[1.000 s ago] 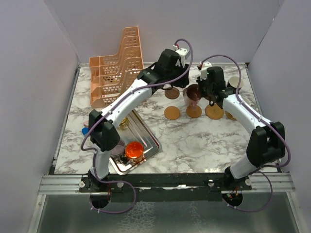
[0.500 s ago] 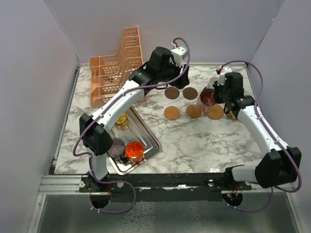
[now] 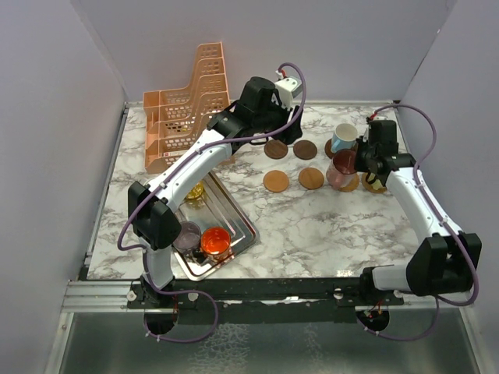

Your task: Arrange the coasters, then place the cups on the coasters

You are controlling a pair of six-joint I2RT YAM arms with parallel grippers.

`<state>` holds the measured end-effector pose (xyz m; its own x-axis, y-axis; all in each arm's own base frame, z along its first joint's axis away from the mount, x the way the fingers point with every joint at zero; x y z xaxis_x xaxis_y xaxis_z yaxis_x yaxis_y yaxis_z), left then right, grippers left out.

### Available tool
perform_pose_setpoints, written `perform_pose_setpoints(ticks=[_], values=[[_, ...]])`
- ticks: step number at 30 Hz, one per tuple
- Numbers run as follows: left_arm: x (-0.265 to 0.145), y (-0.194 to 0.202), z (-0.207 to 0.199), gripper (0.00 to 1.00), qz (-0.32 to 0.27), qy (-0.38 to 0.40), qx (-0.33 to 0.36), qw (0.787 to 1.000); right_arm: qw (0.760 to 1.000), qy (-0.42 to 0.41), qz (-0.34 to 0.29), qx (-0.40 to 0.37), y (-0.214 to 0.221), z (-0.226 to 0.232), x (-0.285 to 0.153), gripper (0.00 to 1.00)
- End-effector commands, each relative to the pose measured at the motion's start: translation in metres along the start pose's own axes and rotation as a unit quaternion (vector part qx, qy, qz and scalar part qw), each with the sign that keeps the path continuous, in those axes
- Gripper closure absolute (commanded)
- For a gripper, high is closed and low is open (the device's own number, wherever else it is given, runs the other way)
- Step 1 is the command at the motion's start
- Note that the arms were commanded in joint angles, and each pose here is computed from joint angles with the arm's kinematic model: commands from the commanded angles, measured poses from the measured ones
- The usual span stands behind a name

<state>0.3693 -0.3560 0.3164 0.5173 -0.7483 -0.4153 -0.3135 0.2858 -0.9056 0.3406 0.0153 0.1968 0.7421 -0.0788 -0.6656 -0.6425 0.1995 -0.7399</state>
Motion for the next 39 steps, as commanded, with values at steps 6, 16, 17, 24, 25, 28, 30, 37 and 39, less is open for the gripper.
perform_pose_setpoints(ticks=[6, 16, 17, 24, 25, 28, 30, 37, 39], values=[[-0.012, -0.016, 0.002, 0.37, -0.026, -0.010, 0.013, 1.000, 0.998, 0.024, -0.018, 0.050, -0.027, -0.004, 0.016, 0.99], [-0.013, -0.012, 0.007, 0.19, -0.021, -0.013, 0.020, 0.999, 0.996, 0.052, 0.004, 0.069, -0.025, -0.014, 0.035, 0.99], [-0.013, -0.012, 0.007, 0.18, -0.020, -0.013, 0.020, 1.000, 0.996, 0.054, 0.005, 0.070, -0.025, -0.015, 0.036, 0.99], [-0.014, -0.009, 0.009, 0.09, -0.017, -0.013, 0.020, 1.000, 0.994, 0.066, 0.019, 0.083, -0.023, -0.024, 0.047, 0.99], [-0.014, -0.009, 0.008, 0.08, -0.017, -0.011, 0.020, 1.000, 0.994, 0.068, 0.019, 0.085, -0.024, -0.024, 0.048, 0.99], [-0.015, -0.009, 0.008, 0.08, -0.017, -0.008, 0.020, 1.000, 0.993, 0.068, 0.025, 0.089, -0.023, -0.025, 0.052, 0.99], [-0.015, -0.009, 0.007, 0.07, -0.018, -0.006, 0.019, 1.000, 0.993, 0.070, 0.029, 0.091, -0.023, -0.026, 0.054, 0.99], [-0.017, -0.009, 0.006, 0.05, -0.019, -0.001, 0.018, 1.000, 0.992, 0.075, 0.031, 0.092, -0.025, -0.029, 0.057, 0.99], [-0.017, -0.009, 0.004, 0.05, -0.019, 0.002, 0.017, 1.000, 0.992, 0.076, 0.031, 0.094, -0.026, -0.030, 0.058, 0.99]])
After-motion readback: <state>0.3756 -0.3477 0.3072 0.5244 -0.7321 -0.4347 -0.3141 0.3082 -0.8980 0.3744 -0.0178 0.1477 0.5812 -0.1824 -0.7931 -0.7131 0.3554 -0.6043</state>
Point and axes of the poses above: each gripper's point midway between its finger pads, its own x axis out along the fingers, its own z axis along the line the jaws close on, y = z × x, the point moved 3 cm from there along -x, back along the fingers, and after that the axes turned 7 degrees about x, right-handed, at the moved point
